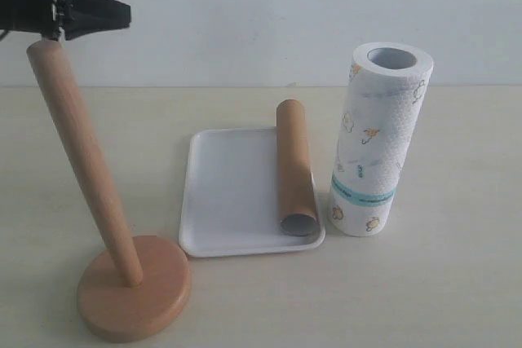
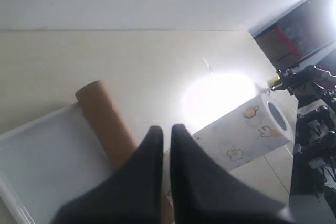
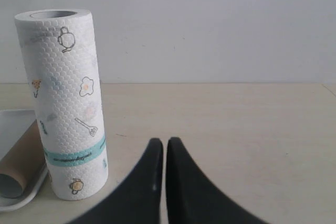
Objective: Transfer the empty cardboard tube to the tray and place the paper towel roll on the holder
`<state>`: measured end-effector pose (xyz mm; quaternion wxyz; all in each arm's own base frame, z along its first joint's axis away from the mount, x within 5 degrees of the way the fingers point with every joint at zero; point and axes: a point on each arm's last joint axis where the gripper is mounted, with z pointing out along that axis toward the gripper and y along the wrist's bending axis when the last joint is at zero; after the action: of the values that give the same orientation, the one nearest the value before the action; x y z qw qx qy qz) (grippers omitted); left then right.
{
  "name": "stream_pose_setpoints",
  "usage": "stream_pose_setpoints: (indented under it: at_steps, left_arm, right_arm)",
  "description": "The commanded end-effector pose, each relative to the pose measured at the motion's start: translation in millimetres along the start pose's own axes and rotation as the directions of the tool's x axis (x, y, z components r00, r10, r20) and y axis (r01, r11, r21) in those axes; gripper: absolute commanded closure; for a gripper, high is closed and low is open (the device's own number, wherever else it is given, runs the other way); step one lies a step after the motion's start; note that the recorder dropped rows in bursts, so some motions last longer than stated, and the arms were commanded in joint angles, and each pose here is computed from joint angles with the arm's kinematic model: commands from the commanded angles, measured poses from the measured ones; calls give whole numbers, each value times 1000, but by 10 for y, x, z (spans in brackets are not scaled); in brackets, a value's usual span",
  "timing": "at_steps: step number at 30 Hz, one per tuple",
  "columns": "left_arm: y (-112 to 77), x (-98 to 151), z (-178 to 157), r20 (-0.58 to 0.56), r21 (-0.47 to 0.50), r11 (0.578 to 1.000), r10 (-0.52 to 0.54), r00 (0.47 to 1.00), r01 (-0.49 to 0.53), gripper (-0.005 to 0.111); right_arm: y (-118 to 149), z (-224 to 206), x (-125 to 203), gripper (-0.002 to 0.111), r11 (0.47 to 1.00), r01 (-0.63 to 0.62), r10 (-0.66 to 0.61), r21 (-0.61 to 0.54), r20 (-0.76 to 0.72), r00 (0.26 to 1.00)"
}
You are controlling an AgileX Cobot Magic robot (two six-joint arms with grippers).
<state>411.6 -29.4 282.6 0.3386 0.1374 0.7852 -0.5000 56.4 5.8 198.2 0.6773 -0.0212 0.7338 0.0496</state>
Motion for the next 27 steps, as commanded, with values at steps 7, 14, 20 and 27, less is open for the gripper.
stream_pose_setpoints:
  at_steps: [7, 14, 20, 27]
  left_arm:
    - [-940, 38, -453, 102, 16, 994, 110, 989, -112, 103]
    - [-1460, 358, -710, 156, 17, 988, 146, 977, -151, 103]
    - [-1878, 681, -871, 187, 15, 975, 214, 959, -220, 103]
    - [-2278, 1123, -1019, 212, 9, 956, 284, 935, -293, 103]
  right_arm:
    - [-2, -5, -14, 106, 1000, 6, -6, 3, 16, 1000]
    - [-2, -5, -14, 106, 1000, 6, -6, 3, 16, 1000]
    - [0, -5, -27, 106, 1000, 0, 0, 1, 30, 1000]
    - [0, -6, -48, 106, 1000, 6, -6, 1, 53, 999]
